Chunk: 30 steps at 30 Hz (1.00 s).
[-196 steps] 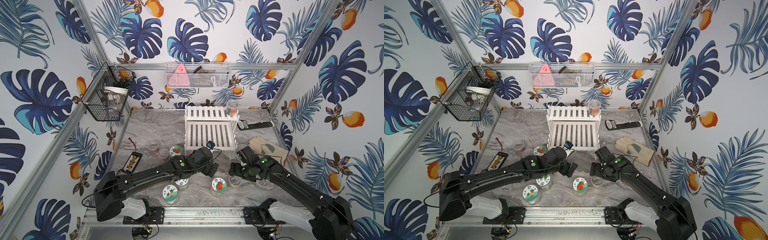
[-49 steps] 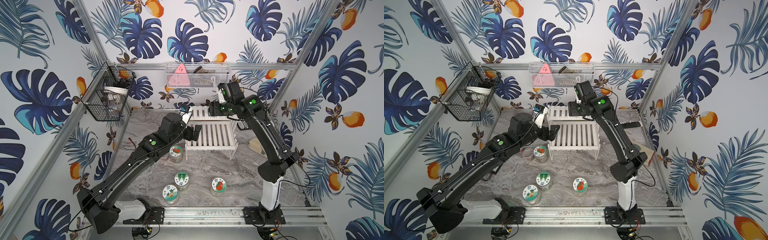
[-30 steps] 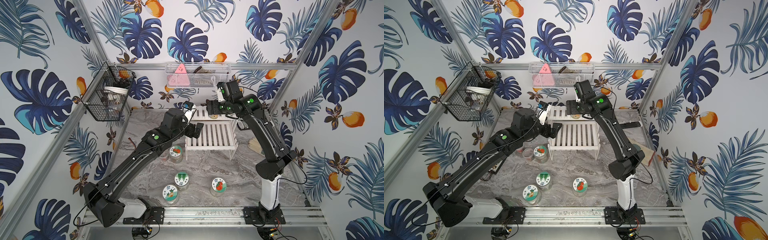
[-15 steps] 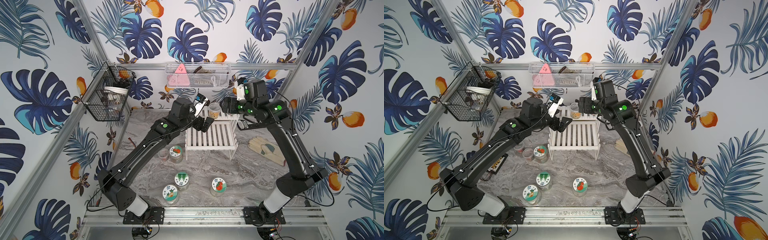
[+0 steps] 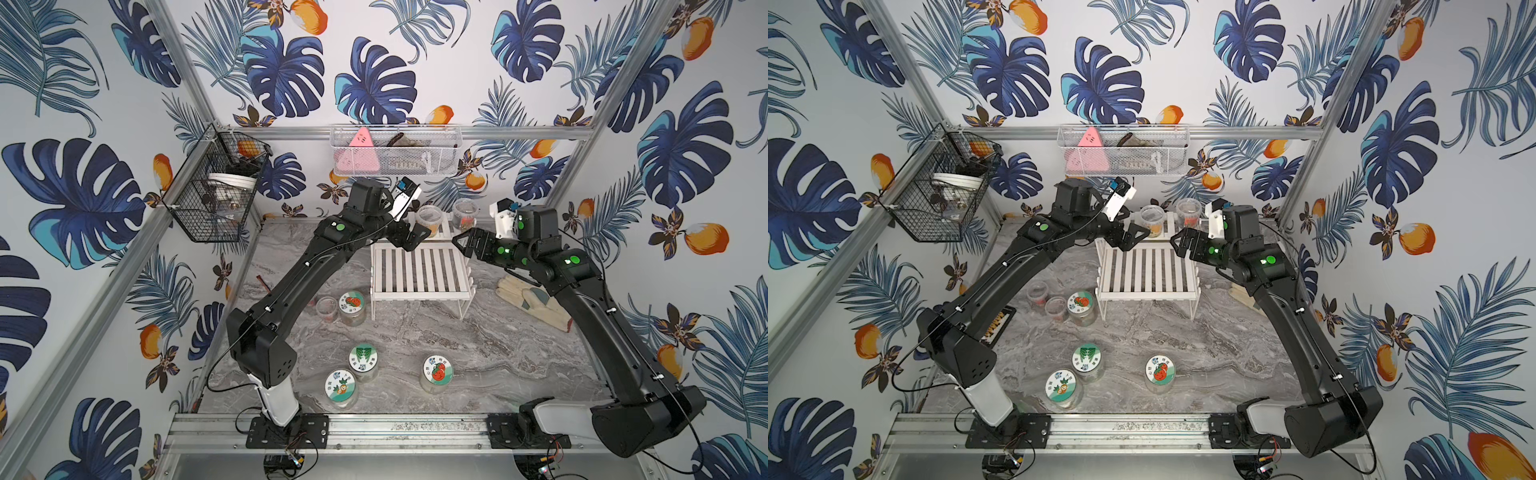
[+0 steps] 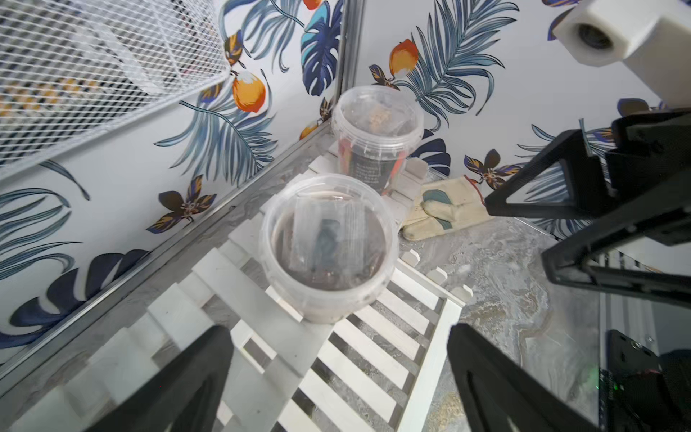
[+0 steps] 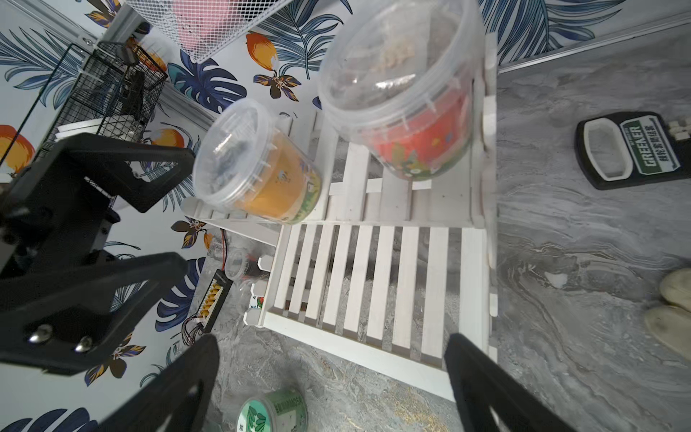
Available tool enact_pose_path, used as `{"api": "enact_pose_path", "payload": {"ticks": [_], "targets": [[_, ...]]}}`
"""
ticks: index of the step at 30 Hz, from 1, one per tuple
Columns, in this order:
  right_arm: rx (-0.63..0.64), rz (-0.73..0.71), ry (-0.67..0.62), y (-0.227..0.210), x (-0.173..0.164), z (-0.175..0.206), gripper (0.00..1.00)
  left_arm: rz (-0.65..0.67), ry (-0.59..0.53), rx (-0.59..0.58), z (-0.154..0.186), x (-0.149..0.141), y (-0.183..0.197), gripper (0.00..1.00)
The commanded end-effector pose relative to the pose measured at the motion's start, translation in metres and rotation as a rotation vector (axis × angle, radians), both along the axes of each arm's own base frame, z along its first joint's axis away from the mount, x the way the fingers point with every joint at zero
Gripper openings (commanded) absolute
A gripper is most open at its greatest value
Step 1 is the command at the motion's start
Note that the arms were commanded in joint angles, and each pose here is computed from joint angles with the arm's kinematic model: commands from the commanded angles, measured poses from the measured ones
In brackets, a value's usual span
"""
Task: Place the seed container on the shelf
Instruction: Place the seed jar on the shelf.
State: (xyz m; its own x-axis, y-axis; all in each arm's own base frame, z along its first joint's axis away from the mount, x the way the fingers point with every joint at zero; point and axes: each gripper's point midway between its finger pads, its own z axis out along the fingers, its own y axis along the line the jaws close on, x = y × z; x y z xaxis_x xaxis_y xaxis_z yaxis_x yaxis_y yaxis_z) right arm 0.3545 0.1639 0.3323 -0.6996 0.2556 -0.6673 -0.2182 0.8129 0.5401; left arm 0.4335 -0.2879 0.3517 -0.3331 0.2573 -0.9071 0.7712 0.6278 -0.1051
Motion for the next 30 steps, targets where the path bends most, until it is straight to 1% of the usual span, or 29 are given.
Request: {"api": "enact_pose_path", "payload": {"ticks": [1,4,8,20,25,30], "targets": [[0.096,0.045,-0.06,0.012,0.003,0.015,0.98,-0.052,-0.037,-0.072,0.011,0.008,-0.004,0.98],[0.106,0.066,-0.025,0.016,0.002,0.003,0.96,-0.044,-0.057,-0.073,0.005,0.016,-0.005,0.99],[0.099,0.066,0.016,0.016,0.003,-0.013,0.96,-0.081,-0.045,-0.096,-0.001,0.018,-0.013,0.99],[0.101,0.059,0.071,0.015,-0.001,-0.033,0.96,-0.077,-0.028,-0.137,-0.002,0.03,-0.023,0.99],[0.092,0.055,0.08,0.014,-0.004,-0.036,0.96,-0.067,-0.024,-0.11,-0.006,0.032,-0.027,0.98],[0.073,0.045,0.082,0.01,-0.005,-0.039,0.96,-0.064,-0.033,-0.076,-0.01,0.032,-0.032,0.94]]}}
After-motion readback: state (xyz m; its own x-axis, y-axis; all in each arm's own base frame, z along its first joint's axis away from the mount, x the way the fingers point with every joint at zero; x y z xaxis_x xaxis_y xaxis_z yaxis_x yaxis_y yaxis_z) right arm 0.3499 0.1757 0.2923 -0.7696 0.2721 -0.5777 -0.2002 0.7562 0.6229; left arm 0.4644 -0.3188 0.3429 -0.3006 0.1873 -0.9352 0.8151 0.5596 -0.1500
